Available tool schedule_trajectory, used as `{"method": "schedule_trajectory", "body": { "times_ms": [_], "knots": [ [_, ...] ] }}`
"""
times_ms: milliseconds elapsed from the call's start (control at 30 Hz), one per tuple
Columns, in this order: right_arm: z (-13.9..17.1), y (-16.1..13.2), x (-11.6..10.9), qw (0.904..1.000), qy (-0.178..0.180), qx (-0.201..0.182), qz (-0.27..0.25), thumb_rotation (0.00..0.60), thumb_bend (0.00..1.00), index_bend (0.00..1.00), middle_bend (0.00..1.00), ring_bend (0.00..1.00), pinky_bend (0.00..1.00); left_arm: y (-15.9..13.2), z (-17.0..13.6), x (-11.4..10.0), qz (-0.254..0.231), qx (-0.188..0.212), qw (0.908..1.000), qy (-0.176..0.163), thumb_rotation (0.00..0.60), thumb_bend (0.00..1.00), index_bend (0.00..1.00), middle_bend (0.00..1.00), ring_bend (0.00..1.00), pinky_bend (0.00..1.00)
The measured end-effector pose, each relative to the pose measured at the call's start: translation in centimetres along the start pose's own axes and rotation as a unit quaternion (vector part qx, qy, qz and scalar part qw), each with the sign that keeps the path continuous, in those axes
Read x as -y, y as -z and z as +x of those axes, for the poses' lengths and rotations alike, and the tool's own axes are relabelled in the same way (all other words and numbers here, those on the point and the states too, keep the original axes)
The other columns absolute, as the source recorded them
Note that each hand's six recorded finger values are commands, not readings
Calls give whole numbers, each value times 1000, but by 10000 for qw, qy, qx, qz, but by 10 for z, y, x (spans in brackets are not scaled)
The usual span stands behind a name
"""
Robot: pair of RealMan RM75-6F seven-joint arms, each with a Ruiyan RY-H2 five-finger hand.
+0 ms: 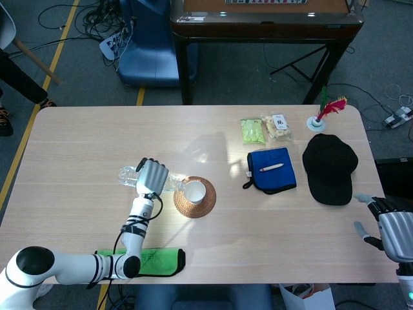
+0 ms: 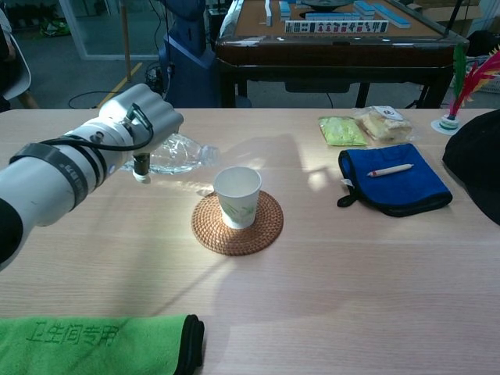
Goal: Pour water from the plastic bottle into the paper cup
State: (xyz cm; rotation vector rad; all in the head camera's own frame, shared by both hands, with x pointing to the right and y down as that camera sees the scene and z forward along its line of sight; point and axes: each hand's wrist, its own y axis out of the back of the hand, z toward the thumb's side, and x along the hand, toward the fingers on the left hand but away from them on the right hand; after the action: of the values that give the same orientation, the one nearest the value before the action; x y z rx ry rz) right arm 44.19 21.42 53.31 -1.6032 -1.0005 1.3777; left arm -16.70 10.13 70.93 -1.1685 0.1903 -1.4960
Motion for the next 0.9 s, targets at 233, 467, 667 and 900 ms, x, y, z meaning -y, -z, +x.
{"method": "schedule_trajectory", "body": {
  "times_ms": [233,467,667,900],
  "knots": [
    [0,0,0,10000,1,0,-1,600,315,279,346,335,460,-1,0,3,166,-14,9999,39,600,65,701,778,502,572],
    [0,0,-1,10000,1,1,-4,600,315,279,346,335,460,-2,0,3,329,-50,9994,35,600,66,702,779,502,574],
    [1,0,-2,10000,16,0,-10,600,315,279,346,335,460,-4,0,3,483,-51,9988,-7,600,66,702,780,502,576],
    [1,0,-2,10000,16,-7,-10,600,315,279,346,335,460,-7,0,0,551,-115,9984,10,600,66,703,780,503,576]
  ]
}}
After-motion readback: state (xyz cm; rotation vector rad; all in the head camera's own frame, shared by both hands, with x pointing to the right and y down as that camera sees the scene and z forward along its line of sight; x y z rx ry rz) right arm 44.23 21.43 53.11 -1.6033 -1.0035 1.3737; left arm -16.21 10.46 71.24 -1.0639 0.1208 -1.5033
